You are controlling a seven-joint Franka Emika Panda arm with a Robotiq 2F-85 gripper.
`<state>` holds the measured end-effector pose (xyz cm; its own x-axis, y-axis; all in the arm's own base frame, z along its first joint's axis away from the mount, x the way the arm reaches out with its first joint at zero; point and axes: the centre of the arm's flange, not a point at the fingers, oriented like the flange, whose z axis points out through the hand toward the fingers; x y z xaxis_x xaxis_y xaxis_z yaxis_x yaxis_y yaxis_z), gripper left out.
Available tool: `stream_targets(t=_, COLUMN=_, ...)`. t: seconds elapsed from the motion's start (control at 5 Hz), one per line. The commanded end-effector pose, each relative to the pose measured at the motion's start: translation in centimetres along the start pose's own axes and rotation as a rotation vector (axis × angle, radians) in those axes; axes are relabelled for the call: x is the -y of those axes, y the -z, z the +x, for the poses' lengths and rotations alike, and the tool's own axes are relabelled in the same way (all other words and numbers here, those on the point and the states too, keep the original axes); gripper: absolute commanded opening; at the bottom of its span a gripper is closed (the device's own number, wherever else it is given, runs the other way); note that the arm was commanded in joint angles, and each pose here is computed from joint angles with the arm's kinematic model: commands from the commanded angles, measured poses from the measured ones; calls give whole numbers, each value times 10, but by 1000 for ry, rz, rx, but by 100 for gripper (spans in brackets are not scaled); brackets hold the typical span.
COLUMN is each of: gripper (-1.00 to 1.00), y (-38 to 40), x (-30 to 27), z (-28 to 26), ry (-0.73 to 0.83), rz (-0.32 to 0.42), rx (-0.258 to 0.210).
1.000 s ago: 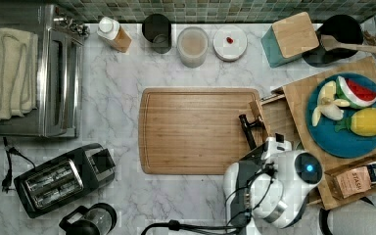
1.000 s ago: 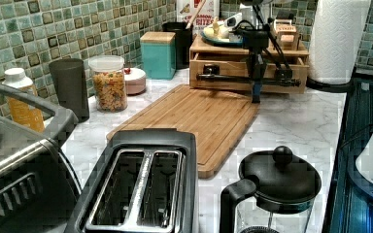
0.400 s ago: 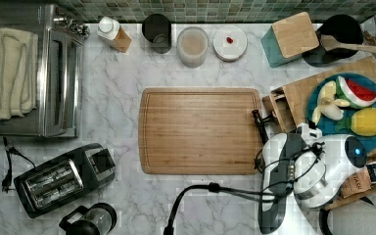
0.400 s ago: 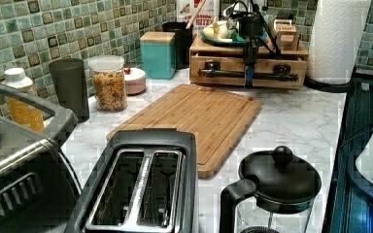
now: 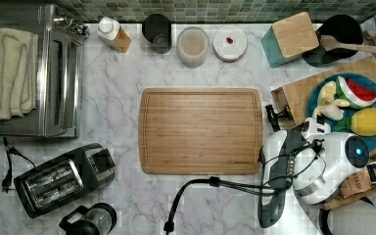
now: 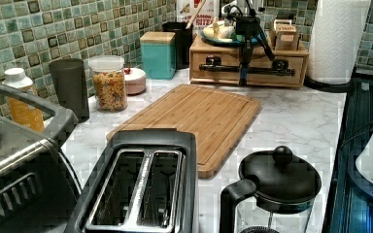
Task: Close the drawer.
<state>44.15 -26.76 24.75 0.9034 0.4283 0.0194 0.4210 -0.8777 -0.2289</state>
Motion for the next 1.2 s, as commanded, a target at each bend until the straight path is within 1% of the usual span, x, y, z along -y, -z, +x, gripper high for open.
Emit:
stream_targets(t=0.2, gripper=-100, y=105, x=-71, z=-7, ry=-138, rz=-403, rx=-141)
stream_targets(t=0.4, gripper=-100, y=117, x=-71, z=-12, ry=-144, rz=-433, rx=-130)
stream_targets(t=0.6, gripper=-100, y=133, x=-64, z=-10, ry=-171, rz=-469, rx=-90)
stream_targets(t=0.8, gripper=-100, y=148, x=-62, z=-7, ry=-119, rz=-385, rx=-74)
stream_targets(t=1.2, gripper=-100, y=148, x=-62, z=-7, ry=-119, rz=-385, rx=-74)
